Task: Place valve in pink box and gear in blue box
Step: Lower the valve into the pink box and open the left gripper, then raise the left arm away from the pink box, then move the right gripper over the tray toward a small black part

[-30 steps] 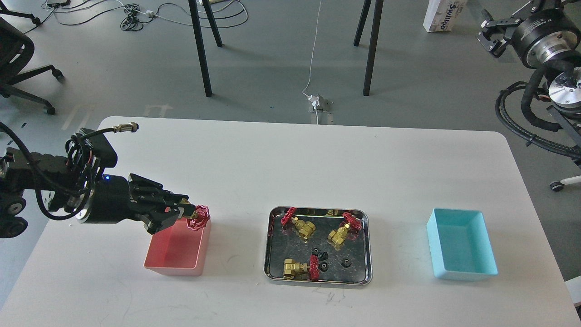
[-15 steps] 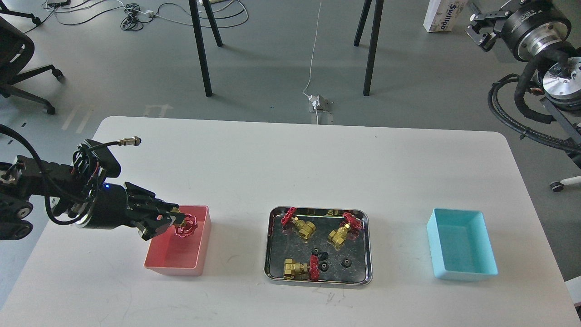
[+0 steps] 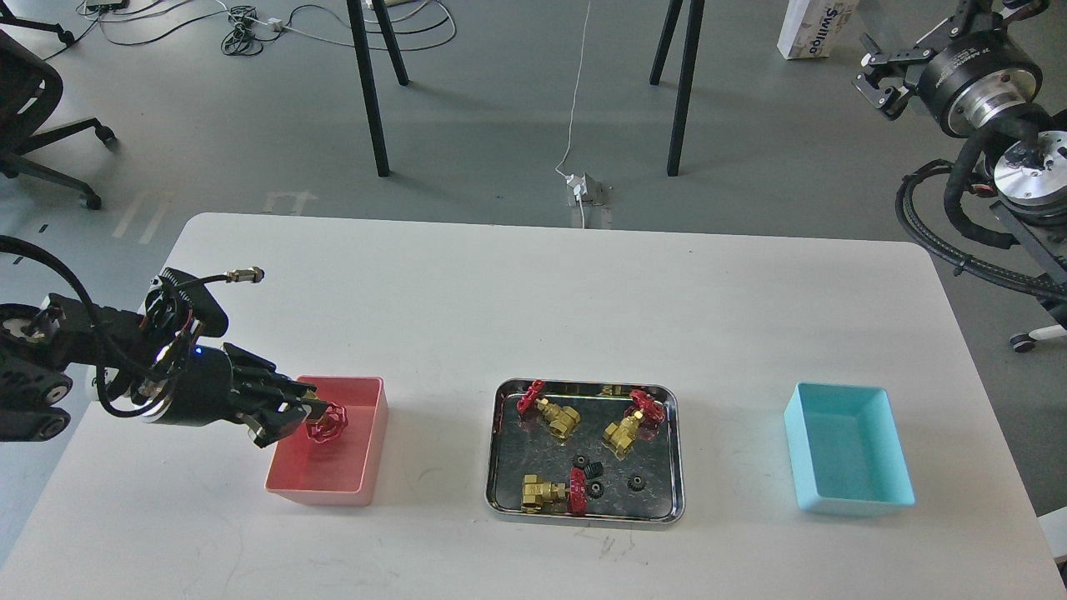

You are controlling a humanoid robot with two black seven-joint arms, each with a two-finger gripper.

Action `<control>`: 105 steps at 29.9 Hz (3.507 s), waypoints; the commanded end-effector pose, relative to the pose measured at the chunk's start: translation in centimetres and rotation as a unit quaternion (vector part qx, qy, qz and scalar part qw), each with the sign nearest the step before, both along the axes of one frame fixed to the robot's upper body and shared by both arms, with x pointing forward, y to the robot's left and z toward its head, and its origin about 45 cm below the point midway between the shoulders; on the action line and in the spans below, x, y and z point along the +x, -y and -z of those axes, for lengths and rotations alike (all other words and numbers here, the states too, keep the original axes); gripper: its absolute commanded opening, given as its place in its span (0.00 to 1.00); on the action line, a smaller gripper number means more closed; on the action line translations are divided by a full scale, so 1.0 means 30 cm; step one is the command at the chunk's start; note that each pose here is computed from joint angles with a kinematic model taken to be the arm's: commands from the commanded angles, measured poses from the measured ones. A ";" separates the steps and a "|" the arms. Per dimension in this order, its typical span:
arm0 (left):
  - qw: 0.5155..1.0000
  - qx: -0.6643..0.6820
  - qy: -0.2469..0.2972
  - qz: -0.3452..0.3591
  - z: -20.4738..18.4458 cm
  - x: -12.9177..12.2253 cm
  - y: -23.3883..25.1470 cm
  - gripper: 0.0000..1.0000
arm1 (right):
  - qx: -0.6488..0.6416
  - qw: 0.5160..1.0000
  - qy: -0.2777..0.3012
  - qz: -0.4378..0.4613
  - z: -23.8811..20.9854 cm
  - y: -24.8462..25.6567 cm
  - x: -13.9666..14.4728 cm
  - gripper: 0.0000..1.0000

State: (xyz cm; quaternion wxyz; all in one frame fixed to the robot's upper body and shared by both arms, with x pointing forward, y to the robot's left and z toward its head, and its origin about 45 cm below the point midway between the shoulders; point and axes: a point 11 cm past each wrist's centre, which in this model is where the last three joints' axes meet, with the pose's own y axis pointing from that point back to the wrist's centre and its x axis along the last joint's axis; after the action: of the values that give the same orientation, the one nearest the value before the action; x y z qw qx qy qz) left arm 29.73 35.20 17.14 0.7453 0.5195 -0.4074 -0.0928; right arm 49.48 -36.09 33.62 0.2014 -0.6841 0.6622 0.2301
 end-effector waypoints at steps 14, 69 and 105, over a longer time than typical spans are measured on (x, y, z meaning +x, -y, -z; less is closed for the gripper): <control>1.000 0.016 -0.013 0.019 0.073 0.003 0.018 0.30 | 0.000 1.000 -0.016 0.007 0.061 0.024 -0.023 0.99; 0.568 -0.766 -0.153 -0.259 -0.734 0.386 0.863 0.78 | -0.672 0.503 0.067 -0.539 0.279 -0.464 -0.482 0.99; 0.533 -0.737 -0.203 -0.361 -0.360 0.343 1.150 0.95 | -0.702 0.095 0.130 -0.694 0.640 -0.747 -0.639 0.62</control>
State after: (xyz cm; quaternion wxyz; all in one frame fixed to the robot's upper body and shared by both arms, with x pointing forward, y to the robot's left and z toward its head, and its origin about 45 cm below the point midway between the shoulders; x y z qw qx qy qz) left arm 40.02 0.72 27.90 0.8967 -0.1437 0.0543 0.4151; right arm 30.35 -14.50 14.94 -0.5375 -0.6970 -0.2729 -0.3883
